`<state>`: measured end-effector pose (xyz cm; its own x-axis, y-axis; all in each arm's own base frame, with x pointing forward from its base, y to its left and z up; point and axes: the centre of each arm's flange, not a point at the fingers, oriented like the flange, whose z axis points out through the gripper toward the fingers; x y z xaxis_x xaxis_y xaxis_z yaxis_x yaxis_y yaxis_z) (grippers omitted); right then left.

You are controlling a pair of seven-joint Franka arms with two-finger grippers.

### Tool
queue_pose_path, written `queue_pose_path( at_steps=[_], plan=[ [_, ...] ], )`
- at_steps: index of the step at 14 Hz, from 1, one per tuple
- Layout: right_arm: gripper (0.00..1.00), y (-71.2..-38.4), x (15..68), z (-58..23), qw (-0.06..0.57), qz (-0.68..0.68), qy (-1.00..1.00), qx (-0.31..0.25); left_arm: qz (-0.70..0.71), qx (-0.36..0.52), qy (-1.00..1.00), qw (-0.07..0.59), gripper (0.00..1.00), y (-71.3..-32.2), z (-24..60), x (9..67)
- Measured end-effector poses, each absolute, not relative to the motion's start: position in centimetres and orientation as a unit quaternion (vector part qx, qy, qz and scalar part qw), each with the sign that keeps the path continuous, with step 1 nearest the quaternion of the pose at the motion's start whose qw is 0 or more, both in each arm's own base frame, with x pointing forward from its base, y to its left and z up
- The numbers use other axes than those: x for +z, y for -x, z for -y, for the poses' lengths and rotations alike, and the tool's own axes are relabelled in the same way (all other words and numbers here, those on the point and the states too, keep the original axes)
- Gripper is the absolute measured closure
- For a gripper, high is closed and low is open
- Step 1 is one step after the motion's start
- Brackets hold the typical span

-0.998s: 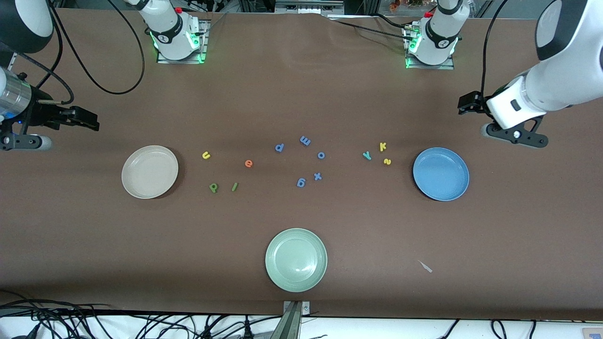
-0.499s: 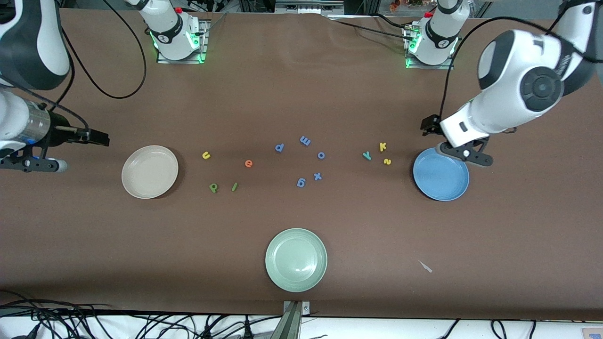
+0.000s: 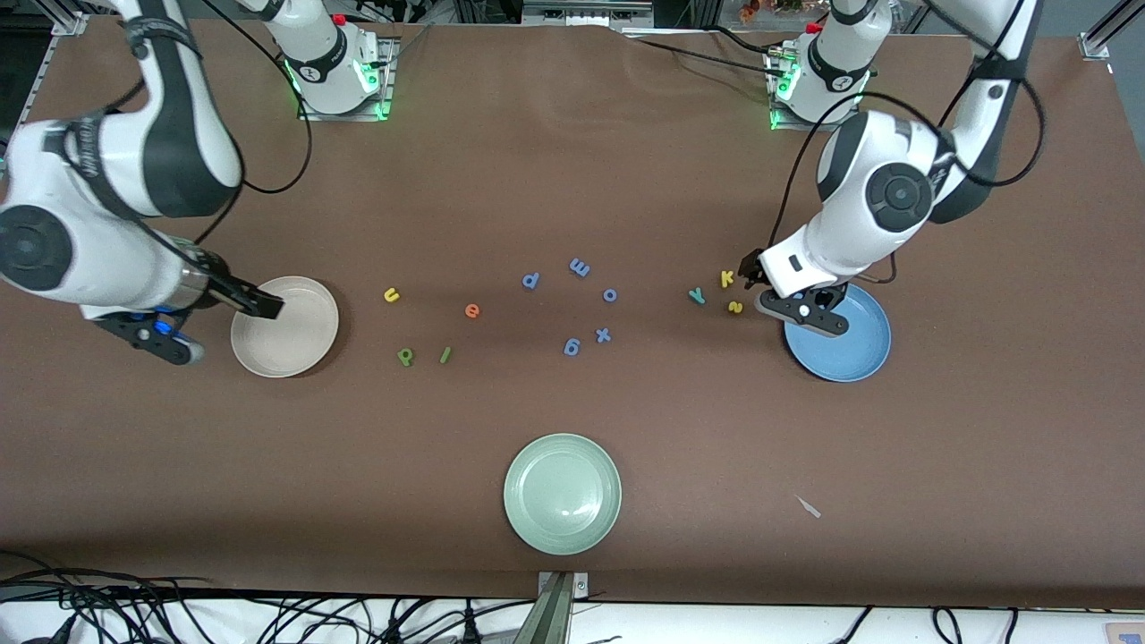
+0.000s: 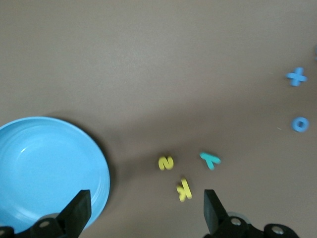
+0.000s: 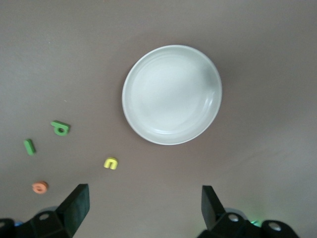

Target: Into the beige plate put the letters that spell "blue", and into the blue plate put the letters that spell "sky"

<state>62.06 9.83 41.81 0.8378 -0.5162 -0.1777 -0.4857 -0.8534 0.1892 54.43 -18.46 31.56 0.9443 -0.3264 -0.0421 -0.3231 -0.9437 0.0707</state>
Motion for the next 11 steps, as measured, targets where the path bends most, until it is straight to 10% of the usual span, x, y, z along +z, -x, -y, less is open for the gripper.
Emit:
queue_pose_path(
  at_steps=[11],
  plan=[
    [0.0,-58.8,28.5,-18.2,0.017,0.385,-0.922,-0.025,0.142,-0.077,-0.985,0.052,0.05,-47.0,19.8,22.1]
  ],
)
